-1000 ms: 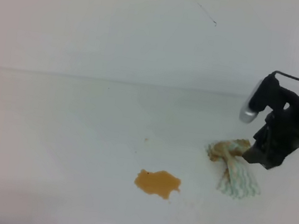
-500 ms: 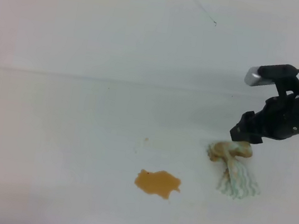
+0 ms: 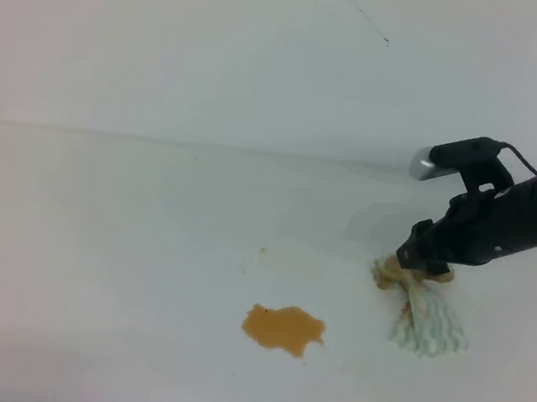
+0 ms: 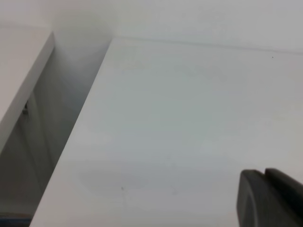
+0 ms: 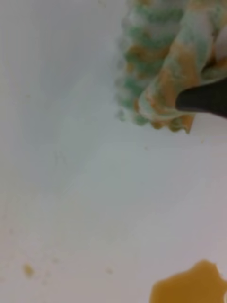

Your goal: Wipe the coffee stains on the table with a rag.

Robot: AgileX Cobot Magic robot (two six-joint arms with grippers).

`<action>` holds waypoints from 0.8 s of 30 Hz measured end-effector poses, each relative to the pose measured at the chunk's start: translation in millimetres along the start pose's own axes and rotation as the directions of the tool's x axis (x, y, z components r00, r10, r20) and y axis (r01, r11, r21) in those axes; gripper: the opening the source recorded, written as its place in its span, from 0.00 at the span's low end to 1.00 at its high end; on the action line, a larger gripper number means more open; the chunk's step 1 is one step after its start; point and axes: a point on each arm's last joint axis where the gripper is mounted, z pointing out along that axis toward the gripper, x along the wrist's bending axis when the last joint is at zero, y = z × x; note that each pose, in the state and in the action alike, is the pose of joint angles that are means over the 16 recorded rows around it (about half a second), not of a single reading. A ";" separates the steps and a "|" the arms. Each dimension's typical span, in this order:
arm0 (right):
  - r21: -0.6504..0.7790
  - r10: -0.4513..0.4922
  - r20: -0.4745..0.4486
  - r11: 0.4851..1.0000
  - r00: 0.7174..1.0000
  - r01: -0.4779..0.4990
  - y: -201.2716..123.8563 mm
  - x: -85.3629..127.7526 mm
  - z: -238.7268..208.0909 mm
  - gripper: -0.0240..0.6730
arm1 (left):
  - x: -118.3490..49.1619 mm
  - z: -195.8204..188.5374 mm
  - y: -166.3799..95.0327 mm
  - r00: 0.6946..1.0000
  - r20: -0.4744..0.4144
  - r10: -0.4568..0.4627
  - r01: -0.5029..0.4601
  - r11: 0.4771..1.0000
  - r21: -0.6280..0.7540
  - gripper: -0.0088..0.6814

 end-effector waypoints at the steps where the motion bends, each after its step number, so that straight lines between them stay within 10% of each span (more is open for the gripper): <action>1: 0.003 -0.002 0.002 1.000 1.000 0.002 -0.9 -0.2 2.9 0.68 | 0.1 0.2 -0.7 1.000 0.000 0.000 0.000 1.000 0.002 0.01; 24: 0.047 -0.038 -0.122 0.998 0.992 0.044 13.2 18.7 4.3 0.04 | 0.0 0.0 -0.1 1.000 0.000 0.000 0.000 1.000 0.001 0.01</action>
